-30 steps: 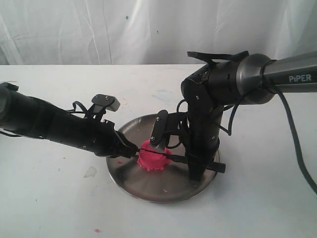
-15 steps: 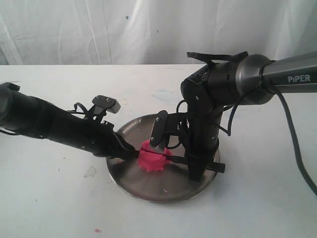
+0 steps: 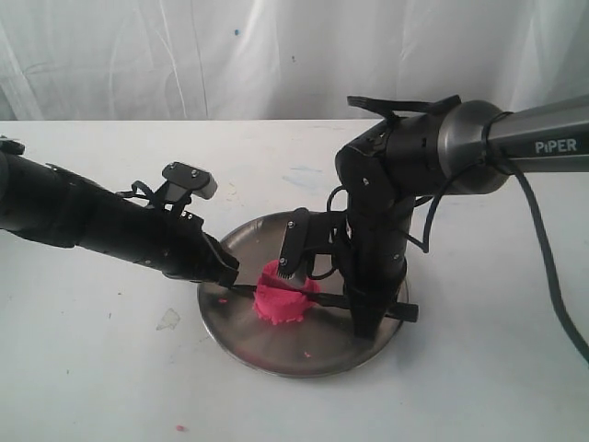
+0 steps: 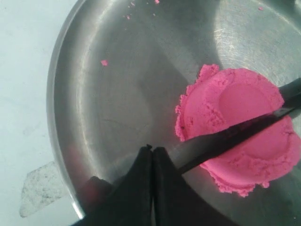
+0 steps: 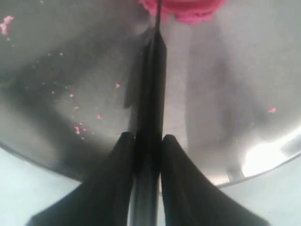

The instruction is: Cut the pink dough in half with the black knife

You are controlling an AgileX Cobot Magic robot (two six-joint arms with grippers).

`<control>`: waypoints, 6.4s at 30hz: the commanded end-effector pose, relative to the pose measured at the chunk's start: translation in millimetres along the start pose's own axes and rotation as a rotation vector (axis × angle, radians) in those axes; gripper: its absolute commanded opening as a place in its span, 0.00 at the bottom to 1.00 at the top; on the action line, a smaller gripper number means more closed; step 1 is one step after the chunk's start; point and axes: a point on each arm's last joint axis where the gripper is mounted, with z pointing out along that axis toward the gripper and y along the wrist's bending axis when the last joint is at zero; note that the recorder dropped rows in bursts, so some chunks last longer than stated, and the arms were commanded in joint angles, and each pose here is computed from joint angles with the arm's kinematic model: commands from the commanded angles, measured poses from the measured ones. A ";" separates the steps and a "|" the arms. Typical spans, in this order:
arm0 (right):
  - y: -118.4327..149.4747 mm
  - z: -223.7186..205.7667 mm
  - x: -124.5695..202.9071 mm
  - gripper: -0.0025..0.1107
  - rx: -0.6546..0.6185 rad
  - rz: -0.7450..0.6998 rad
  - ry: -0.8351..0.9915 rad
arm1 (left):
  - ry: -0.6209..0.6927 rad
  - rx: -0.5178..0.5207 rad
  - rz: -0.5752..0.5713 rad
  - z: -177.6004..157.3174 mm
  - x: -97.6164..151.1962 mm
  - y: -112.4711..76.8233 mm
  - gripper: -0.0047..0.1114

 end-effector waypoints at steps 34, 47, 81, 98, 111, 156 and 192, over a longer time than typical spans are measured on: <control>-9.0 -4.8 3.3 0.02 0.101 0.159 0.012 | -0.011 0.059 -0.027 -2.4 -2.9 -7.1 0.04; 3.6 -46.7 7.8 0.02 -0.002 0.221 -0.090 | -0.139 -0.057 -0.035 -73.1 -37.7 -7.5 0.04; -36.7 8.3 63.2 0.02 -0.445 1.221 -0.448 | -0.366 -0.176 -0.092 -181.2 -0.8 -45.1 0.04; -34.7 31.7 62.2 0.37 -0.476 1.248 -0.391 | -0.504 -0.175 -0.070 -220.3 18.7 -77.7 0.04; -24.1 -104.4 95.0 0.27 -0.033 1.123 -0.838 | -0.621 -0.236 0.039 -255.4 22.0 -98.2 0.04; 154.1 -213.4 195.6 0.02 0.396 0.809 -1.423 | -0.614 -0.041 0.000 -255.9 65.8 -129.9 0.04; 198.2 -62.4 233.2 0.02 0.589 0.939 -1.198 | -0.613 -0.042 0.002 -255.9 65.9 -129.8 0.04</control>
